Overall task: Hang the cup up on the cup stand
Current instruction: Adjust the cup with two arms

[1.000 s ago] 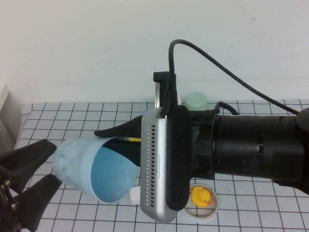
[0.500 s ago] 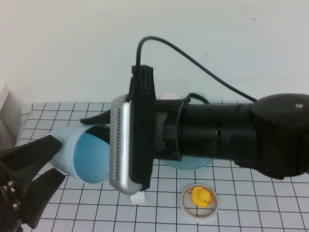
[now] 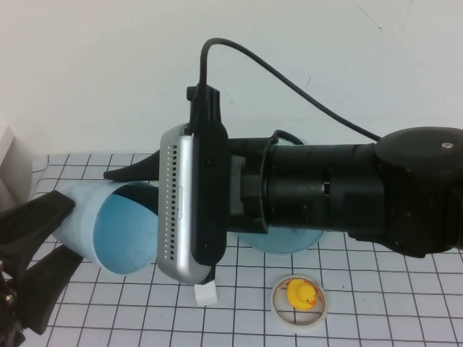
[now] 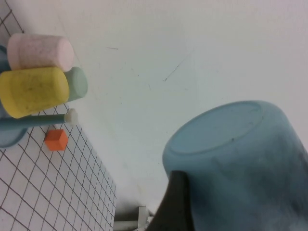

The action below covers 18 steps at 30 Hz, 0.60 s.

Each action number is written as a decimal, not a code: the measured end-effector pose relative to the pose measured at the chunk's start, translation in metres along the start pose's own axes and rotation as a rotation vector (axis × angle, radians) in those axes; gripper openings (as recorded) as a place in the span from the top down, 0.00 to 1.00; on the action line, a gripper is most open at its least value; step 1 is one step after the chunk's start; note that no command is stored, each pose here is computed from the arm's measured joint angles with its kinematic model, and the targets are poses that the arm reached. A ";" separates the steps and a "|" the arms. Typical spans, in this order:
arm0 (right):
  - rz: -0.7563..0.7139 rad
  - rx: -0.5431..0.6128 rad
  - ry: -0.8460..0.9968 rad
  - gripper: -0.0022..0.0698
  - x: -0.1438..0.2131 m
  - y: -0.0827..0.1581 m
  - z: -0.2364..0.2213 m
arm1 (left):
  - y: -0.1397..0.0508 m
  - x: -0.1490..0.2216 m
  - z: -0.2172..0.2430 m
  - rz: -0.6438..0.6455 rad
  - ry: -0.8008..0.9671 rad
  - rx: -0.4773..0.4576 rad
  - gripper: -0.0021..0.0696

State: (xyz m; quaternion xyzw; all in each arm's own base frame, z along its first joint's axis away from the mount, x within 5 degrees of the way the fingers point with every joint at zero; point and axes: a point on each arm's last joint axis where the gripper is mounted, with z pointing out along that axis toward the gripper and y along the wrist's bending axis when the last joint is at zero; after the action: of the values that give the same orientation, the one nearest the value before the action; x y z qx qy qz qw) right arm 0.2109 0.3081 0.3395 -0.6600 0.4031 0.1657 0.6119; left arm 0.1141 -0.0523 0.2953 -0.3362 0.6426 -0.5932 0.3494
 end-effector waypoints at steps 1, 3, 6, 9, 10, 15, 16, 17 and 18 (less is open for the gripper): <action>0.002 -0.003 0.000 0.94 0.000 0.001 0.001 | 0.000 0.000 0.000 0.000 0.000 0.000 0.17; 0.005 -0.008 0.002 0.94 0.002 0.002 0.002 | 0.000 -0.001 0.000 -0.007 -0.006 -0.002 0.17; 0.007 -0.018 -0.001 0.94 0.003 0.003 0.007 | 0.001 -0.002 0.000 -0.016 -0.018 -0.007 0.17; 0.008 -0.034 -0.021 0.93 0.002 0.005 0.009 | 0.001 -0.002 0.000 -0.013 -0.023 -0.011 0.17; 0.008 -0.038 -0.028 0.93 0.002 0.005 0.009 | 0.001 -0.002 0.000 -0.014 -0.024 -0.011 0.17; 0.014 -0.042 -0.035 0.93 0.001 0.005 0.009 | 0.001 -0.003 0.000 -0.020 -0.029 -0.012 0.17; 0.017 -0.042 -0.035 0.93 0.001 0.005 0.009 | 0.000 -0.003 0.000 -0.020 -0.029 -0.010 0.17; 0.019 -0.042 -0.035 0.93 0.001 0.005 0.009 | 0.000 -0.003 0.000 -0.019 -0.029 -0.009 0.17; 0.021 -0.042 -0.038 0.93 0.000 0.005 0.009 | -0.001 -0.003 0.000 -0.014 -0.029 -0.008 0.17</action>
State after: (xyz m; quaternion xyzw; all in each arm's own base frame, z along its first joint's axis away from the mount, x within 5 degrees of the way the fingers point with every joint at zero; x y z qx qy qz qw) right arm 0.2103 0.3172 0.3343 -0.6651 0.3947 0.1930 0.6038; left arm 0.1156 -0.0500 0.2966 -0.3505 0.6375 -0.5883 0.3531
